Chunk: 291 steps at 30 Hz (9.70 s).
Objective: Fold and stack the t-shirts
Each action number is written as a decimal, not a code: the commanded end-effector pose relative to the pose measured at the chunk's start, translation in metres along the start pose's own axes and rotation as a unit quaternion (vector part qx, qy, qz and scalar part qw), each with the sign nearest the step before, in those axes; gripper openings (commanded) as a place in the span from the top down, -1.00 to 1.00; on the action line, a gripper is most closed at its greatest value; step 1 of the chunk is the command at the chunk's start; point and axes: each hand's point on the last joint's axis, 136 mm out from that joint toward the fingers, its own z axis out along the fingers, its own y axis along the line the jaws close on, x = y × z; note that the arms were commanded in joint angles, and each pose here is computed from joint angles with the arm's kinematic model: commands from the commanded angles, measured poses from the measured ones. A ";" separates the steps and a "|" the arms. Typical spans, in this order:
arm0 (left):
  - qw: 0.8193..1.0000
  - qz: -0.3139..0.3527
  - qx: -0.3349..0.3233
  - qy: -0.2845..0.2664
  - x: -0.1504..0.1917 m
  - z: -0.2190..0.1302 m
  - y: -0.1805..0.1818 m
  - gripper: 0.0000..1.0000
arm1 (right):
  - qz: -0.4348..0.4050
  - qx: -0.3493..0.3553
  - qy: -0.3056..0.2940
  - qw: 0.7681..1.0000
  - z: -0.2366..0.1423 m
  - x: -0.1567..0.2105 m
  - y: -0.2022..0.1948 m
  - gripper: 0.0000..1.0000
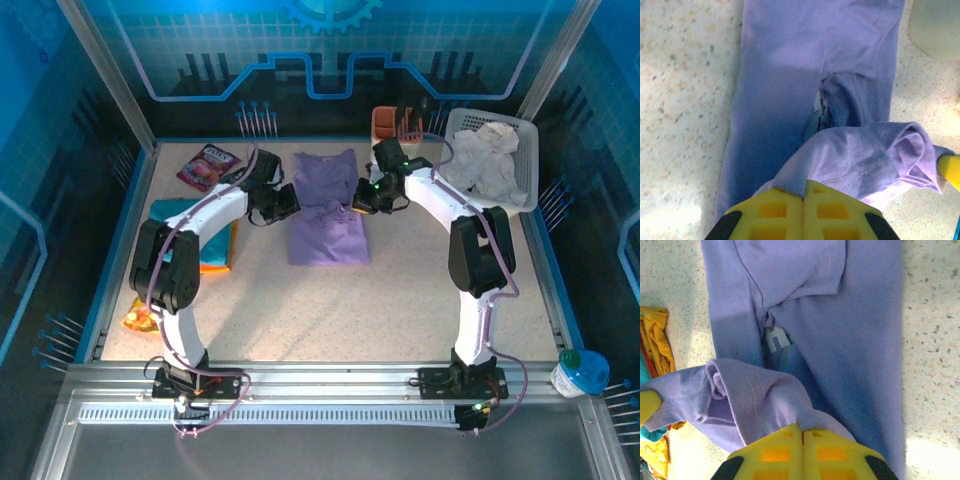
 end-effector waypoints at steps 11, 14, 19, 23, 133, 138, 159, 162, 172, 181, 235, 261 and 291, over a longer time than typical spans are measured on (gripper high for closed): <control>1.000 0.018 0.016 -0.010 -0.045 0.033 0.014 -0.04 | 0.012 -0.009 0.002 1.000 0.023 -0.037 -0.022 0.14; 1.000 0.009 0.010 -0.006 -0.058 0.024 0.023 -0.30 | 0.008 -0.004 -0.007 1.000 0.017 -0.044 -0.029 -0.35; 0.999 0.023 0.015 -0.021 -0.053 -0.015 0.017 -0.35 | -0.011 -0.018 -0.023 1.000 -0.010 -0.031 -0.024 -0.65; 0.999 0.014 0.029 0.017 -0.011 -0.028 0.018 -0.26 | 0.002 -0.035 0.007 0.999 -0.016 0.004 -0.026 -0.66; 0.999 -0.013 0.031 -0.001 0.146 -0.143 -0.011 1.00 | -0.015 -0.020 -0.027 0.999 -0.112 0.118 0.022 1.00; 0.999 -0.018 0.037 -0.005 0.116 -0.131 -0.013 1.00 | -0.007 -0.042 -0.022 0.999 -0.102 0.087 0.027 1.00; 1.000 -0.004 0.013 0.001 0.030 -0.089 -0.014 1.00 | -0.002 -0.061 -0.011 0.998 -0.067 0.003 0.043 1.00; 1.000 0.001 0.008 0.002 0.019 -0.084 -0.014 1.00 | -0.004 -0.064 -0.011 0.998 -0.060 -0.007 0.045 1.00; 1.000 0.027 0.002 -0.003 -0.015 -0.063 -0.007 1.00 | -0.001 -0.067 -0.032 0.997 -0.043 -0.038 0.046 1.00; 1.000 0.017 -0.004 -0.008 -0.042 -0.042 0.017 1.00 | 0.007 -0.074 -0.036 0.997 -0.021 -0.059 0.040 1.00; 0.987 -0.088 -0.009 0.131 0.100 0.091 0.053 0.07 | 0.141 -0.146 0.034 0.979 0.087 0.067 -0.043 -0.68; 0.988 0.003 0.028 0.151 0.147 -0.009 0.064 0.06 | 0.102 -0.106 0.008 0.989 0.014 0.163 -0.046 -0.67; 0.988 0.034 -0.023 0.148 0.142 -0.006 0.057 -0.35 | 0.072 -0.134 -0.013 0.988 -0.007 0.093 -0.032 -0.64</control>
